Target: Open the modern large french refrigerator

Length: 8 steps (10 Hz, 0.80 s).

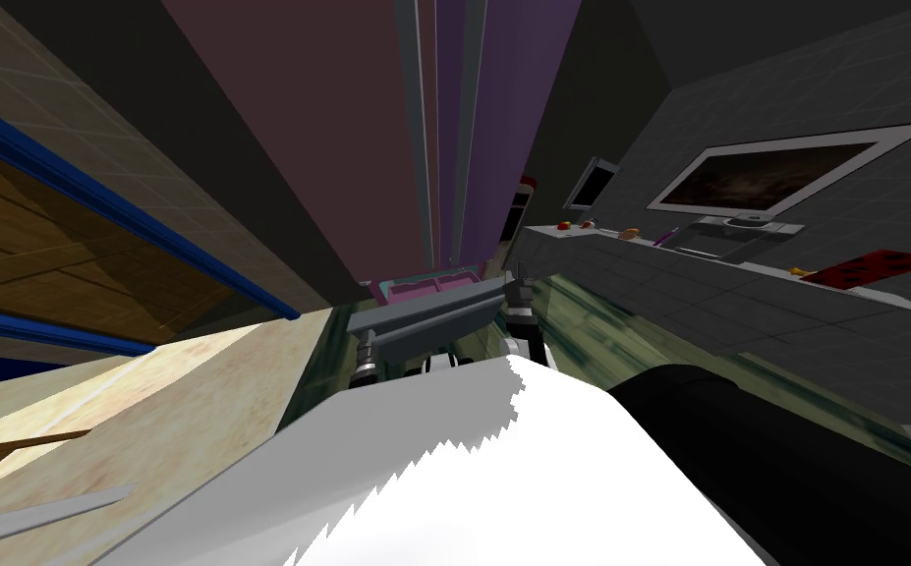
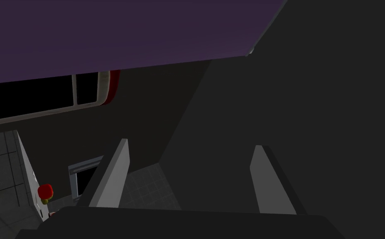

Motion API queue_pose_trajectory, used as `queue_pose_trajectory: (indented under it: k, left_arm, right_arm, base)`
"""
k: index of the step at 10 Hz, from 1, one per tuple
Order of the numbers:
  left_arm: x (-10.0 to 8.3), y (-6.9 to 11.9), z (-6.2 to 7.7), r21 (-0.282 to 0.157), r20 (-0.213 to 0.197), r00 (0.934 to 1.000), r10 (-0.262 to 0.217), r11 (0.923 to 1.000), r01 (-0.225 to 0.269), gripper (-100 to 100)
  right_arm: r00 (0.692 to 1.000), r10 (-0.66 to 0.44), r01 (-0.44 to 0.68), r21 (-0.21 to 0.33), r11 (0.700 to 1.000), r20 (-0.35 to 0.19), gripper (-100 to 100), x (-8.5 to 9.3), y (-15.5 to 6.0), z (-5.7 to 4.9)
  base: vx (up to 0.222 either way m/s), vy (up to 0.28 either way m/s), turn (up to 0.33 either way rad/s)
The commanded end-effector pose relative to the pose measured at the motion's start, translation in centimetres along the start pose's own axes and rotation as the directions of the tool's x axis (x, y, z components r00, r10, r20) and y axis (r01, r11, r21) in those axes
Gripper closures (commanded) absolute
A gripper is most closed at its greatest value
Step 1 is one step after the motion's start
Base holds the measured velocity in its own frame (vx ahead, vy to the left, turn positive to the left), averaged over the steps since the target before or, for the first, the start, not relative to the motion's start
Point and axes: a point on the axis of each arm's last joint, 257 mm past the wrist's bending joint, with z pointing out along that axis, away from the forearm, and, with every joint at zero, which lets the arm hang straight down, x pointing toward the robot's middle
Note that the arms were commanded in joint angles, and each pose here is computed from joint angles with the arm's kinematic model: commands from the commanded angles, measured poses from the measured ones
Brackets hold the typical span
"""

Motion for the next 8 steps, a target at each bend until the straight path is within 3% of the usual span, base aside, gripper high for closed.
queue_pose_trajectory:
  k: [1, 4, 6, 7, 8]
  left_arm:
    - [-0.1, -2.0, 2.5, 0.013, -0.005, 1.0000, 0.001, 0.9999, -0.001, -100]
    - [-0.2, -3.2, 4.2, 0.013, -0.008, 1.0000, 0.001, 0.9999, -0.001, -100]
    - [-0.2, -3.2, 4.2, 0.013, -0.008, 1.0000, 0.001, 0.9999, -0.001, -100]
    - [-0.3, -1.3, 3.4, -0.035, -0.005, 1.0000, -0.002, 0.9994, 0.002, -100]
    - [-0.2, -0.9, 3.2, -0.046, -0.005, 1.0000, -0.003, 0.9989, 0.003, 0]
  right_arm:
    - [1.000, 0.000, 0.000, 0.000, 1.000, 0.000, 0, 0.0, 0.0, 0.0]
    - [1.000, 0.000, 0.000, 0.000, 1.000, 0.000, 0, 0.0, 0.0, 0.0]
    - [1.000, 0.000, 0.000, 0.000, 1.000, 0.000, 0, 0.0, 0.0, 0.0]
    - [1.000, 0.000, 0.000, 0.000, 1.000, 0.000, 0, 0.0, 0.0, 0.0]
    - [1.000, 0.000, 0.000, 0.000, 1.000, 0.000, 0, 0.0, 0.0, 0.0]
  base:
    - [-0.090, -0.030, 0.018]
    - [-0.066, -0.036, 0.013]
    - [-0.015, -0.006, 0.004]
    - [0.007, 0.004, -0.006]
    - [0.000, 0.000, 0.000]
